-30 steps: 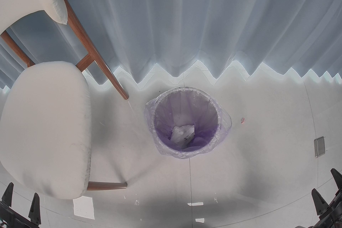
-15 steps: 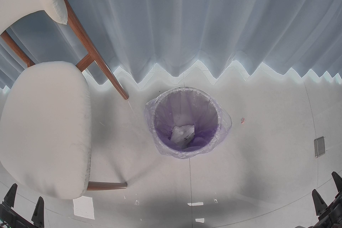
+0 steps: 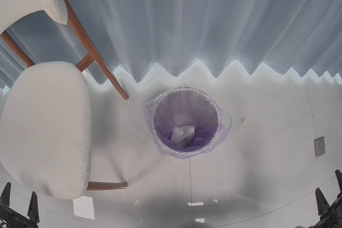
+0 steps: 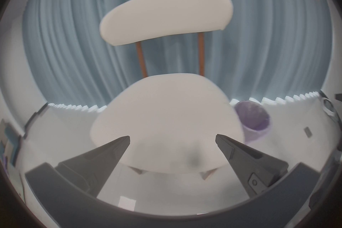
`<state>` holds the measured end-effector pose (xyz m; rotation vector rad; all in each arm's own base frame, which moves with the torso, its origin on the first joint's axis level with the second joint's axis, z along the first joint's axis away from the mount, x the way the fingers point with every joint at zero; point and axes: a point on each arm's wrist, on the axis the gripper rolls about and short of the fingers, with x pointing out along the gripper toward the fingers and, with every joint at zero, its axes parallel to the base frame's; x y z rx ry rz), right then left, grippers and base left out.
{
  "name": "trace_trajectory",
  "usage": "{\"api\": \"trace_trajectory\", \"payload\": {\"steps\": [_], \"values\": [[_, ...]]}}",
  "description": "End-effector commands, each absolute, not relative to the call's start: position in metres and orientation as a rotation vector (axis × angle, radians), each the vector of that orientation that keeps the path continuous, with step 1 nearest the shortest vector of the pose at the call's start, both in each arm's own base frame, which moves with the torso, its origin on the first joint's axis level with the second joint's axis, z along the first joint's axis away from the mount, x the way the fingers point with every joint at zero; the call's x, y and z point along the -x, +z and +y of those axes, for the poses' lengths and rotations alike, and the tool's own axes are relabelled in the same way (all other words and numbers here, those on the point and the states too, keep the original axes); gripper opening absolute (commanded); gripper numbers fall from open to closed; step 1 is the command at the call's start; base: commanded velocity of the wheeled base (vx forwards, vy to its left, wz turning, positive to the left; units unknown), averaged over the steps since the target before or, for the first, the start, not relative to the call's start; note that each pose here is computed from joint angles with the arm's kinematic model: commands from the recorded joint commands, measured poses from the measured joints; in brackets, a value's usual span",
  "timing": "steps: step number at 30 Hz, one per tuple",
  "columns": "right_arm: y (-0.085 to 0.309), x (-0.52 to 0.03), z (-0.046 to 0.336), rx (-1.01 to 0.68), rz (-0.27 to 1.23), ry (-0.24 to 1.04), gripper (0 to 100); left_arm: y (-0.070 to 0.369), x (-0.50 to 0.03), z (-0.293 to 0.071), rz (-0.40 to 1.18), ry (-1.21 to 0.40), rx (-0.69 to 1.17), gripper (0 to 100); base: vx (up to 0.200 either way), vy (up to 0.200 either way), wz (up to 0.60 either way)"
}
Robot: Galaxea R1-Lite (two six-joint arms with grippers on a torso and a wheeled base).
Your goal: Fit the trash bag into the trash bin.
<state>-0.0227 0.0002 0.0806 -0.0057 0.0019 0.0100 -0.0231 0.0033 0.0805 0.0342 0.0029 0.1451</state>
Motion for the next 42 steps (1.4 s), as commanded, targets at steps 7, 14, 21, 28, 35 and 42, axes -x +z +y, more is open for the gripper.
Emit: {"api": "trace_trajectory", "payload": {"steps": [7, 14, 21, 28, 35, 42], "values": [[0.0759, 0.0228, -0.0005, -0.009, 0.000, -0.015, 100, 0.0751, 0.0233, -0.0042, -0.003, -0.190, -0.096, 100, 0.000, 0.000, 0.00], [0.0761, 0.0228, -0.0007, -0.038, -0.002, -0.025, 100, 0.0752, 0.0230, 0.0031, 0.003, 0.137, 0.006, 100, 0.000, 0.000, 0.00], [0.0761, 0.0228, -0.0007, -0.037, -0.002, -0.026, 100, 0.0732, 0.0228, -0.0017, 0.024, -0.085, -0.022, 100, 0.000, 0.000, 0.00], [0.0761, 0.0228, -0.0006, -0.018, -0.002, -0.020, 100, 0.0706, 0.0229, -0.0018, 0.047, -0.090, -0.036, 100, 0.000, 0.000, 0.00], [0.0759, 0.0228, -0.0004, -0.005, 0.000, -0.012, 100, 0.0710, 0.0229, -0.0018, 0.045, -0.085, -0.033, 100, 0.000, 0.000, 0.00], [0.0760, 0.0227, -0.0004, -0.003, 0.002, -0.012, 100, 0.0710, 0.0229, -0.0018, 0.045, -0.085, -0.033, 100, 0.000, 0.000, 0.00]]}}
